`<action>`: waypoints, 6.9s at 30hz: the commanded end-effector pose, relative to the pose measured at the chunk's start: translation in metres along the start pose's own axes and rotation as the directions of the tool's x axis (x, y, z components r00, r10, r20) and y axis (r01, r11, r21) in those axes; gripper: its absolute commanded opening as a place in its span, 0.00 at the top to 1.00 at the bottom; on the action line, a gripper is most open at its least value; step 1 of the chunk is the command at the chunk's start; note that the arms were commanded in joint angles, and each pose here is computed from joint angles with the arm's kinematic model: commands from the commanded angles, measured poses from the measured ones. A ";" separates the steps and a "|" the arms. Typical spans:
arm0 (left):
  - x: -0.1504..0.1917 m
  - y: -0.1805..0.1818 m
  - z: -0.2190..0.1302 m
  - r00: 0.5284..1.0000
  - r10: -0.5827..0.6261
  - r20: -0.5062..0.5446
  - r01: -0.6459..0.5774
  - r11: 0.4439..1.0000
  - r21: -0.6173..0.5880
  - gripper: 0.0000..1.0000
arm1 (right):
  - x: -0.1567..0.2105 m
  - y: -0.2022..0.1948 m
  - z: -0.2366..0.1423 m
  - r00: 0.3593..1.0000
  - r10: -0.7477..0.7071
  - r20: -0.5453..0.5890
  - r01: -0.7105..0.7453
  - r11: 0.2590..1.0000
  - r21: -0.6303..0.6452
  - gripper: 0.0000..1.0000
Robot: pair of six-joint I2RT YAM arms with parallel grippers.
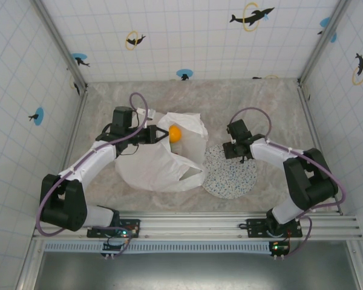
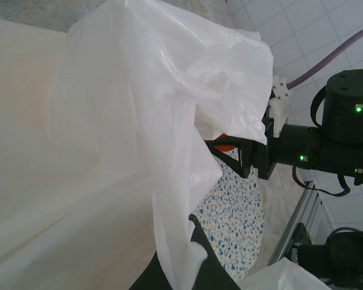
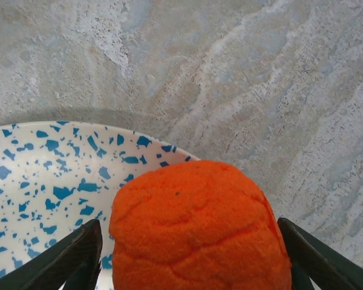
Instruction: Place the fruits into the plastic bag
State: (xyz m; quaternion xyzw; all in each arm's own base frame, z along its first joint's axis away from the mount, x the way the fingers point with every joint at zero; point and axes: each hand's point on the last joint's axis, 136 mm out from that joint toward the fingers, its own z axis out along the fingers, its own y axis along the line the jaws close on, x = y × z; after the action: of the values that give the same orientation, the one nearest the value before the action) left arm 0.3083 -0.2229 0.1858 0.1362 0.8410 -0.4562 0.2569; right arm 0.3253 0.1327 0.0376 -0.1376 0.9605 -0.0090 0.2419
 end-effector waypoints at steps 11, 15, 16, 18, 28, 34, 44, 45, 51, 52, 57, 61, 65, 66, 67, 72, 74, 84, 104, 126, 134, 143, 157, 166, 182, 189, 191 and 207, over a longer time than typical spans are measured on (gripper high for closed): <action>-0.006 -0.004 -0.004 1.000 0.028 0.009 -0.028 1.000 0.006 1.00 | -0.021 0.012 -0.051 0.983 0.012 0.181 0.011 0.992 -0.124 0.49; -0.006 -0.005 -0.003 1.000 0.023 0.007 -0.023 1.000 0.014 1.00 | -0.029 0.054 -0.090 0.935 0.033 0.354 0.101 0.929 -0.355 0.52; -0.006 -0.006 -0.003 1.000 0.025 0.007 -0.025 1.000 0.019 1.00 | -0.032 0.066 -0.100 0.919 0.040 0.392 0.132 0.906 -0.403 0.52; -0.005 -0.006 -0.003 1.000 0.023 0.007 -0.023 1.000 0.020 1.00 | -0.036 0.082 -0.112 0.897 0.047 0.440 0.178 0.873 -0.455 0.53; -0.006 -0.018 -0.006 0.999 0.035 0.011 -0.036 0.997 0.072 1.00 | -0.062 0.168 -0.113 0.857 -0.033 0.513 0.357 0.758 -0.546 0.53; -0.009 -0.029 -0.010 0.999 0.042 0.022 -0.044 0.993 0.114 1.00 | -0.075 0.214 -0.103 0.853 -0.026 0.521 0.382 0.713 -0.588 0.53; -0.013 -0.034 -0.014 0.997 0.055 0.051 -0.060 0.991 0.118 1.00 | -0.109 0.245 -0.082 0.858 0.333 0.392 0.083 0.663 -0.744 0.51; -0.013 -0.034 -0.015 0.997 0.056 0.053 -0.062 0.991 0.117 1.00 | -0.111 0.248 -0.082 0.852 0.359 0.380 0.061 0.653 -0.755 0.50; -0.014 -0.033 -0.014 0.997 0.051 0.052 -0.056 0.992 0.112 1.00 | -0.121 0.266 -0.075 0.823 0.468 0.322 -0.035 0.607 -0.794 0.49; -0.014 -0.033 -0.014 0.997 0.052 0.053 -0.057 0.992 0.110 1.00 | -0.122 0.271 -0.075 0.821 0.481 0.306 -0.044 0.589 -0.807 0.48; -0.014 -0.033 -0.014 0.998 0.046 0.052 -0.052 0.992 0.113 1.00 | -0.129 0.291 -0.063 0.829 0.498 0.256 -0.082 0.560 -0.824 0.42; -0.014 -0.033 -0.015 0.997 0.052 0.055 -0.058 0.993 0.106 1.00 | -0.125 0.294 -0.051 0.853 0.459 0.246 -0.089 0.594 -0.800 0.34; -0.015 -0.033 -0.016 0.997 0.057 0.060 -0.063 0.993 0.100 1.00 | -0.120 0.296 -0.052 0.880 0.394 0.265 -0.042 0.621 -0.783 0.23; -0.015 -0.033 -0.016 0.997 0.055 0.060 -0.060 0.993 0.097 1.00 | -0.118 0.297 -0.053 0.887 0.375 0.270 -0.028 0.627 -0.779 0.21; -0.015 -0.032 -0.016 0.997 0.053 0.060 -0.059 0.994 0.094 1.00 | -0.117 0.297 -0.055 0.891 0.361 0.276 -0.016 0.633 -0.774 0.19; -0.015 -0.029 -0.015 0.997 0.050 0.059 -0.055 0.996 0.076 1.00 | -0.108 0.291 -0.063 0.913 0.266 0.310 0.051 0.678 -0.733 0.13; -0.016 -0.028 -0.016 0.997 0.054 0.062 -0.059 0.996 0.073 1.00 | -0.107 0.286 -0.067 0.911 0.245 0.331 0.073 0.694 -0.716 0.12; -0.016 -0.025 -0.015 0.997 0.053 0.063 -0.056 0.997 0.054 1.00 | -0.081 0.256 -0.085 0.925 0.154 0.347 0.123 0.743 -0.657 0.18; -0.013 -0.015 -0.011 0.998 0.041 0.045 -0.042 0.999 0.020 1.00 | -0.002 0.165 -0.108 0.930 0.234 0.283 0.017 0.744 -0.668 0.34; -0.012 -0.014 -0.010 0.999 0.032 0.040 -0.033 0.999 0.024 1.00 | -0.005 0.144 -0.064 0.843 0.531 0.088 -0.327 0.634 -0.701 0.39; -0.012 -0.014 -0.010 0.999 0.032 0.040 -0.033 0.999 0.025 1.00 | -0.020 0.163 -0.051 0.842 0.538 0.032 -0.341 0.578 -0.742 0.52; -0.013 -0.017 -0.011 0.998 0.037 0.044 -0.038 0.999 0.033 1.00 | -0.030 0.173 -0.041 0.830 0.557 0.006 -0.367 0.555 -0.746 0.71; -0.021 -0.020 -0.015 0.996 0.015 0.085 -0.017 0.999 0.029 1.00 | -0.054 0.176 -0.061 0.809 0.585 0.061 -0.347 0.559 -0.753 1.00; -0.037 -0.021 -0.021 0.990 -0.079 0.113 0.081 0.996 -0.019 1.00 | -0.071 0.181 -0.082 0.799 0.597 0.072 -0.331 0.538 -0.775 1.00; -0.084 -0.032 -0.061 0.967 -0.153 0.206 0.159 0.987 -0.013 1.00 | -0.129 0.152 -0.186 0.752 0.579 0.316 -0.173 0.635 -0.752 1.00; -0.098 -0.013 -0.075 0.953 -0.184 0.241 0.192 0.981 -0.011 1.00 | -0.146 0.169 -0.247 0.726 0.538 0.429 -0.058 0.669 -0.741 1.00; -0.098 -0.004 -0.078 0.947 -0.202 0.249 0.213 0.977 -0.018 1.00 | -0.147 0.178 -0.258 0.724 0.529 0.443 -0.031 0.666 -0.746 1.00; -0.113 0.003 -0.081 0.922 -0.265 0.283 0.262 0.964 0.050 1.00 | -0.170 0.199 -0.293 0.675 0.474 0.565 0.073 0.720 -0.691 1.00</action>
State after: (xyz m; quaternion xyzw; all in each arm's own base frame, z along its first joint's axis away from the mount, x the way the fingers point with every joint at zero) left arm 0.3799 -0.1513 0.2982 -0.0396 0.8010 -0.4996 0.3275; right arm 0.2721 0.3576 0.3562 -0.0964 0.7388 0.4328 0.5075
